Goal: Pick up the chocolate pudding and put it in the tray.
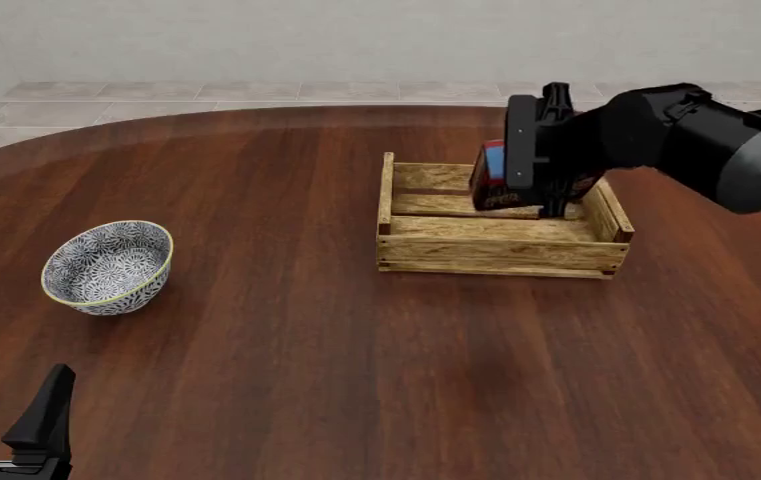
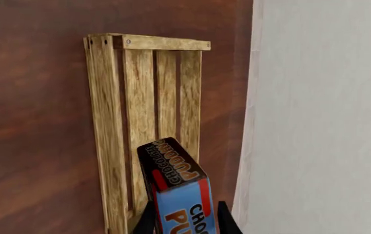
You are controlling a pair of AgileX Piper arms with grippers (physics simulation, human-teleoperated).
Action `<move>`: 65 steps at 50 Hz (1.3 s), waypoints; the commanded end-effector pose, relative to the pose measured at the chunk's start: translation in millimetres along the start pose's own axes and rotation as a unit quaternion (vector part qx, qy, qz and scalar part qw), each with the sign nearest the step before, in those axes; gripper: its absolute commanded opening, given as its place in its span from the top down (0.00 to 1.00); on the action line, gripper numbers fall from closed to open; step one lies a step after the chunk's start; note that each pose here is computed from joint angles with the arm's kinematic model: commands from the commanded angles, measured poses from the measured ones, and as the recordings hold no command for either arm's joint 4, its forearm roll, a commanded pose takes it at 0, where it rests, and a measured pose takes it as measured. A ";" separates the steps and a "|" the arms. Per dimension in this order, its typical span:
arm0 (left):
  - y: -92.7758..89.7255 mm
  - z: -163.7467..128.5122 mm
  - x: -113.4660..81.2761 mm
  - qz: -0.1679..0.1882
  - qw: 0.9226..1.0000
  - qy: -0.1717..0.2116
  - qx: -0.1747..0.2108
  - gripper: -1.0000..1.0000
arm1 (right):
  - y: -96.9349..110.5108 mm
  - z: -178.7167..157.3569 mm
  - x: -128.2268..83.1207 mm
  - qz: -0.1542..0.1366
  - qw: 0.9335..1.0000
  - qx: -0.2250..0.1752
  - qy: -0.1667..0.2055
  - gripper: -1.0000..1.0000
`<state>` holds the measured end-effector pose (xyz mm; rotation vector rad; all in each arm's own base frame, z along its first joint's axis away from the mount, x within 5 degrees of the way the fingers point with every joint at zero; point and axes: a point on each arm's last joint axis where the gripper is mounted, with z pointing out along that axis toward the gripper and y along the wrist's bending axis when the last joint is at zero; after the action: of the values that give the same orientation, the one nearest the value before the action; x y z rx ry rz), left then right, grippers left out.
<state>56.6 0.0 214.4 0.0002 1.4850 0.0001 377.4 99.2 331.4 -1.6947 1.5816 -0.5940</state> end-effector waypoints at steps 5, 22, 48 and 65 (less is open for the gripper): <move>0.0 0.0 0.0 0.000 1.000 0.000 0.000 0.00 | -14.1 39.2 -8.5 0.010 1.000 -0.006 -0.004 1.00; 0.0 0.0 0.0 0.000 1.000 0.000 0.000 0.00 | -18.4 72.4 -15.0 0.012 1.000 -0.024 -0.005 1.00; 0.0 0.0 0.0 0.000 1.000 0.000 0.000 0.00 | -6.5 113.5 -14.0 0.037 0.997 -0.063 0.005 1.00; 0.0 0.0 0.0 0.000 1.000 0.000 0.000 0.00 | 0.5 136.8 -16.6 0.044 0.996 -0.072 0.005 1.00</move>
<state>56.6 0.0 214.4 0.0001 1.4850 0.0001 471.4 139.0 257.3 -1.7418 1.7043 -0.4750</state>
